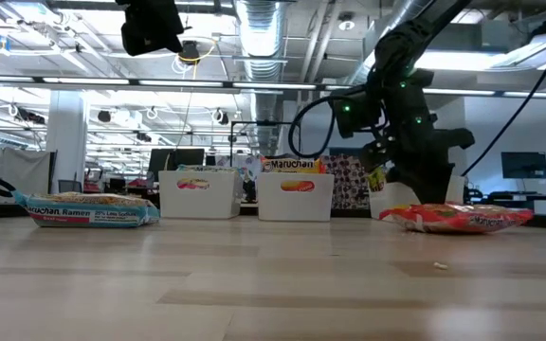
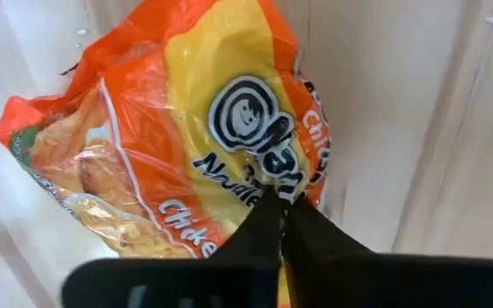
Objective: Sort Maruchan noodles
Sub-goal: Put the orange noodle pack into the middle white bin
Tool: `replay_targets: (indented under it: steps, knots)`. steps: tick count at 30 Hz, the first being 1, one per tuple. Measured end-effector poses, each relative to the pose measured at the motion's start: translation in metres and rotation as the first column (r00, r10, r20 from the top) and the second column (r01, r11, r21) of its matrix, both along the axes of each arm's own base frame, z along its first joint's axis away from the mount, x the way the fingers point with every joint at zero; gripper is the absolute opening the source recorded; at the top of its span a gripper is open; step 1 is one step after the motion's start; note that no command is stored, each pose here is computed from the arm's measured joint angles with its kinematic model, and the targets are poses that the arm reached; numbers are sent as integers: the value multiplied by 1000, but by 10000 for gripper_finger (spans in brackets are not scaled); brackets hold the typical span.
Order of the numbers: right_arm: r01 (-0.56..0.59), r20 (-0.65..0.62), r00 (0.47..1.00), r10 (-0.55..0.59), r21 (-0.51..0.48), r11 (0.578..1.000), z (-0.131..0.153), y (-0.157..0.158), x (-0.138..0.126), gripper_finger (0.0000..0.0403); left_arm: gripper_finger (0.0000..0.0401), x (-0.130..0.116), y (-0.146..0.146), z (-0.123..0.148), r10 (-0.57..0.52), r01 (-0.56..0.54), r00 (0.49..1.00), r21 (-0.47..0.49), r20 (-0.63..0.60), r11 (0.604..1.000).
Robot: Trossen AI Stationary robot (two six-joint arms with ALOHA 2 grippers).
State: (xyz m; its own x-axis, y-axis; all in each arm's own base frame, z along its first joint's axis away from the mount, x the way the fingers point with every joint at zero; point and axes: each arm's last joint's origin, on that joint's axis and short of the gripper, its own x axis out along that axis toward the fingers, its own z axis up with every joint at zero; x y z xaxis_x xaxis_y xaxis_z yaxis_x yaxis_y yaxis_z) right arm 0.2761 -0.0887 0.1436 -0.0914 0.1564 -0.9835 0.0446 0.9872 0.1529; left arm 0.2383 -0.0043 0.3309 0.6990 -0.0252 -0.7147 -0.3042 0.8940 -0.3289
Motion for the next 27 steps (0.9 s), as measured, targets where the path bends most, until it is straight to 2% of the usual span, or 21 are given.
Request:
replay_targets:
  steps: [6,12,19,27]
  knots:
    - [23,-43,999,-24,-22,999,4,10,3,7,111,0,0,0,-2,2,1000,-9,0,1000]
    - [59,-75,995,-62,-45,997,23,24,12,5,111,0,0,0,-7,7,1000,-4,0,1000]
    - [147,22,989,-146,-77,986,62,44,22,4,111,-6,0,9,-26,25,999,27,28,999]
    - [304,188,942,-278,-126,944,104,61,24,4,111,-33,8,36,-57,44,990,101,131,994]
